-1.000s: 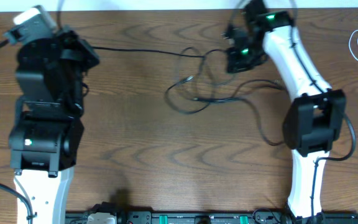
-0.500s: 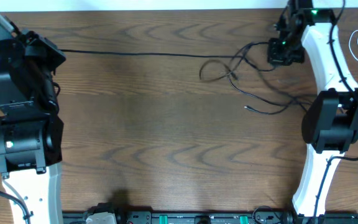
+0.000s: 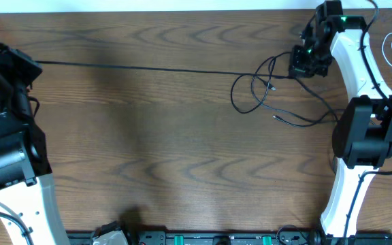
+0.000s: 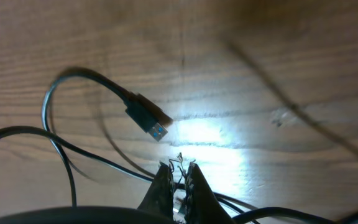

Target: Untangle cables

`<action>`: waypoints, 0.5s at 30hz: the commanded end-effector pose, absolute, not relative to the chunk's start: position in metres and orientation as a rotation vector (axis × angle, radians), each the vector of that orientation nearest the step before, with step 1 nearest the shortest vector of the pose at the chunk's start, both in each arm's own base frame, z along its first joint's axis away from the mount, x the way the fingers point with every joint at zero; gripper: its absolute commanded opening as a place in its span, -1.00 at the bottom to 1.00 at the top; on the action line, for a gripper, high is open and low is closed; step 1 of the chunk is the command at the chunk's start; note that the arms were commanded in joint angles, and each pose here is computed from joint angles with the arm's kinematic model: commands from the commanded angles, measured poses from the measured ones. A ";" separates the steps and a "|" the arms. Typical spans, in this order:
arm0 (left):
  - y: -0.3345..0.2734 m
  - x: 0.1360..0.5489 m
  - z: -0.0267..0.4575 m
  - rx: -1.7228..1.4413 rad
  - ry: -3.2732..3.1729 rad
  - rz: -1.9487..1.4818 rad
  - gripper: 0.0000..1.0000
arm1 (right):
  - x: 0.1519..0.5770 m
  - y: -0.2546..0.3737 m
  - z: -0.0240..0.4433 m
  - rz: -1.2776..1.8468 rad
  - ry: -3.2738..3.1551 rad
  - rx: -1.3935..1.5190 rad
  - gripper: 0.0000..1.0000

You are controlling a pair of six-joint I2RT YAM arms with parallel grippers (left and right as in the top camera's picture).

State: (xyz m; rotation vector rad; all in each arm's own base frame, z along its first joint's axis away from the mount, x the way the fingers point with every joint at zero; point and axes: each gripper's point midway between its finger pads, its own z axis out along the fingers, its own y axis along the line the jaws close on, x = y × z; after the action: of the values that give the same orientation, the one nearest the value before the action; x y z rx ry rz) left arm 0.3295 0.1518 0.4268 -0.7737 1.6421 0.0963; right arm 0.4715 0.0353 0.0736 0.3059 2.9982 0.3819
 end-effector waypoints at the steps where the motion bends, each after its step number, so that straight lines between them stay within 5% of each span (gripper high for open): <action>1: 0.221 0.273 0.466 -0.961 1.406 0.410 -0.85 | 0.457 -0.074 0.047 -0.087 3.005 0.543 -0.98; 5: 0.227 0.277 0.461 -0.968 1.419 0.409 -0.85 | 0.454 -0.068 0.042 0.078 3.016 0.574 -0.98; 15: 0.181 0.320 0.398 -0.832 1.759 0.088 -0.81 | 0.464 0.025 0.066 0.676 2.941 0.044 -0.98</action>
State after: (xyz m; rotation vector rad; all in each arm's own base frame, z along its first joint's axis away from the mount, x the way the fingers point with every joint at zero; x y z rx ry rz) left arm 0.3259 0.1680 0.3861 -0.8333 1.7790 0.0436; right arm 0.4645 0.0409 0.0702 0.1871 2.9635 0.6941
